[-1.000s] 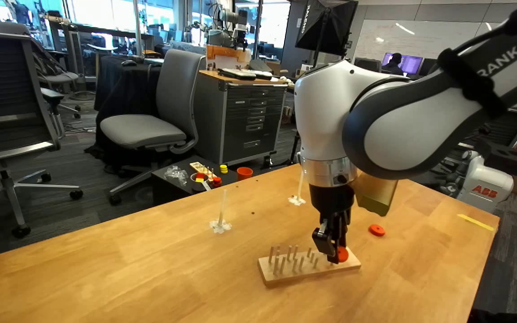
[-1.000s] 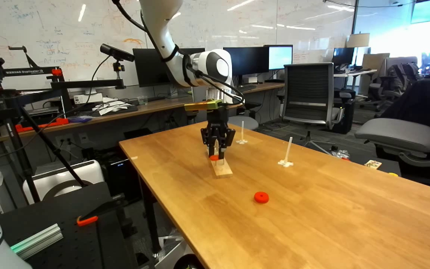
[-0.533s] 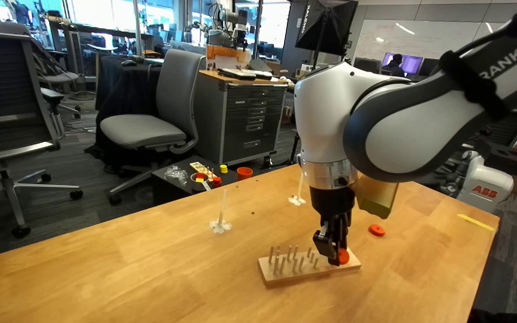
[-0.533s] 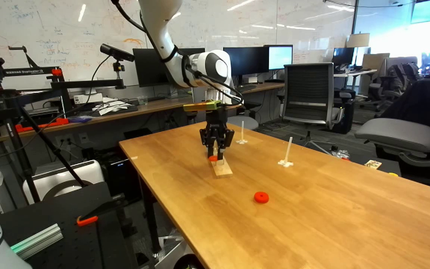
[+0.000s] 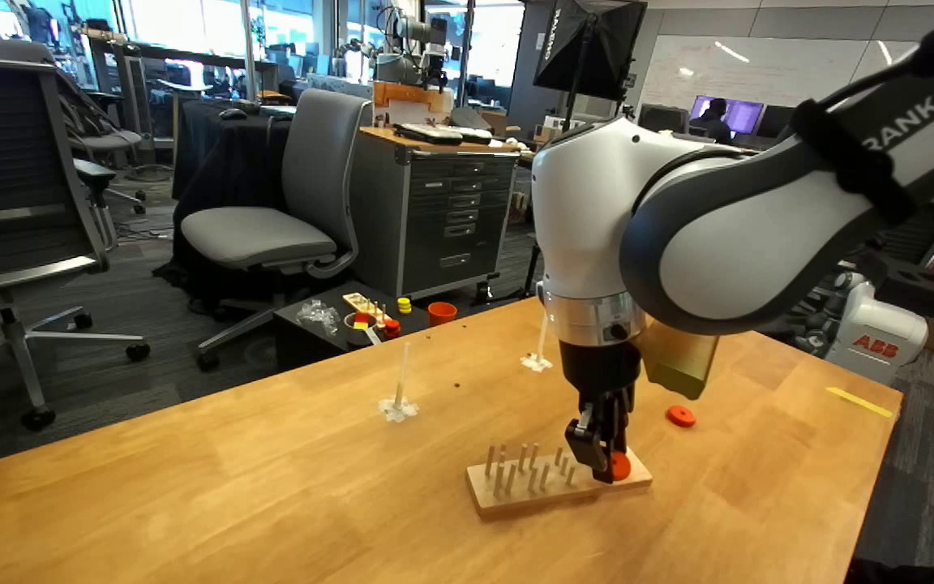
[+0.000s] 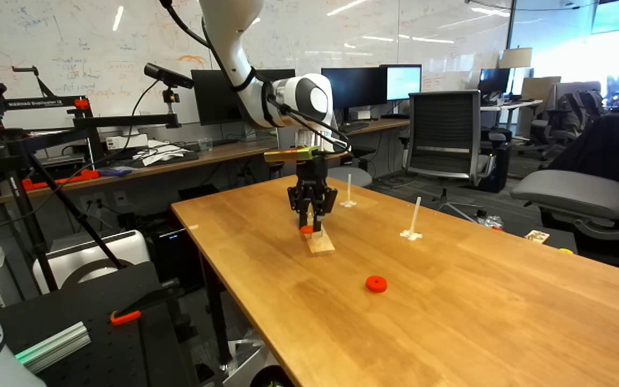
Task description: Get one of the orange objects on the table and place it on the wooden object
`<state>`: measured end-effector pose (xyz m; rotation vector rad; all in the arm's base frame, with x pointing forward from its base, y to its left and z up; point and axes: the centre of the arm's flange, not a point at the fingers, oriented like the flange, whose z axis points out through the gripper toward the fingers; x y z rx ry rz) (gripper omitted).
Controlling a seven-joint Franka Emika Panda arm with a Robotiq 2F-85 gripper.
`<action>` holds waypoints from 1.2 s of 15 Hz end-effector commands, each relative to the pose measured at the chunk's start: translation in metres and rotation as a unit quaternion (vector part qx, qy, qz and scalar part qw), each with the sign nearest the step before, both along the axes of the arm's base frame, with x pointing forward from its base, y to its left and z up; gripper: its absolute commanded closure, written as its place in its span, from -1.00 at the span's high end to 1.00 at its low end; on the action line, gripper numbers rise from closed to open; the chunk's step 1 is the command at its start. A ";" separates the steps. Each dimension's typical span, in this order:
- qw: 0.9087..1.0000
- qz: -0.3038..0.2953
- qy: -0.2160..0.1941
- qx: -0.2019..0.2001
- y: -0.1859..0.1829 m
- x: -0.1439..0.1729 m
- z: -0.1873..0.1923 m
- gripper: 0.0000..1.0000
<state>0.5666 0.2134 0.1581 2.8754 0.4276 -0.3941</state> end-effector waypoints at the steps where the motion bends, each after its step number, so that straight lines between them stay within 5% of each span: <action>1: 1.000 0.004 -0.016 -0.013 -0.003 -0.003 -0.001 -0.65; 18: 0.999 0.009 -0.030 -0.017 0.001 0.005 -0.004 -0.65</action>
